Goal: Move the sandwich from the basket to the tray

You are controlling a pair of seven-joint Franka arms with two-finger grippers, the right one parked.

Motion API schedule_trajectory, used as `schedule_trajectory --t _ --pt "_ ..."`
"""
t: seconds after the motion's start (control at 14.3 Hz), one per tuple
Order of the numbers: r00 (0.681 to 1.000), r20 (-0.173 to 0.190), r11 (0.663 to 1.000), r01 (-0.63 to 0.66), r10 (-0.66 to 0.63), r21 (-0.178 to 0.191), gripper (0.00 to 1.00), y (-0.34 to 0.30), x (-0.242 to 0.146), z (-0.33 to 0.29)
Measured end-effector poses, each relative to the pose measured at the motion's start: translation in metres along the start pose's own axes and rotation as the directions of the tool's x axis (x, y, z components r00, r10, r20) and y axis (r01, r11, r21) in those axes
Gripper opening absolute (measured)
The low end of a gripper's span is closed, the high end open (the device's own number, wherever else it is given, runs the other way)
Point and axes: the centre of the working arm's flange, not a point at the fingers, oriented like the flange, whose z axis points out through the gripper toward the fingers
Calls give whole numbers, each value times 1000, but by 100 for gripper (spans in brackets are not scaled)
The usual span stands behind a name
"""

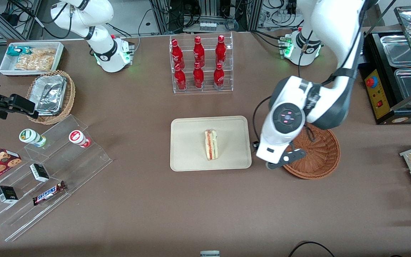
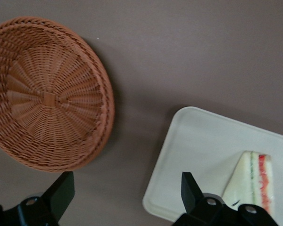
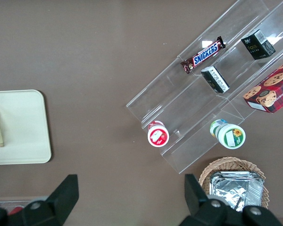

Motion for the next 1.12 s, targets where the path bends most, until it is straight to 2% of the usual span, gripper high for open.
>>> schedule_trajectory --t 0.21,0.63,0.91,1.12 --pt "997 25 997 -73 73 -27 100 -66 14 -19" --pt "971 56 972 -231 233 -45 100 -180 11 -79" --pt "945 24 944 -326 328 -61 100 -234 -2 -125" --pt "943 -17 941 -333 333 -58 100 -243 -16 -149"
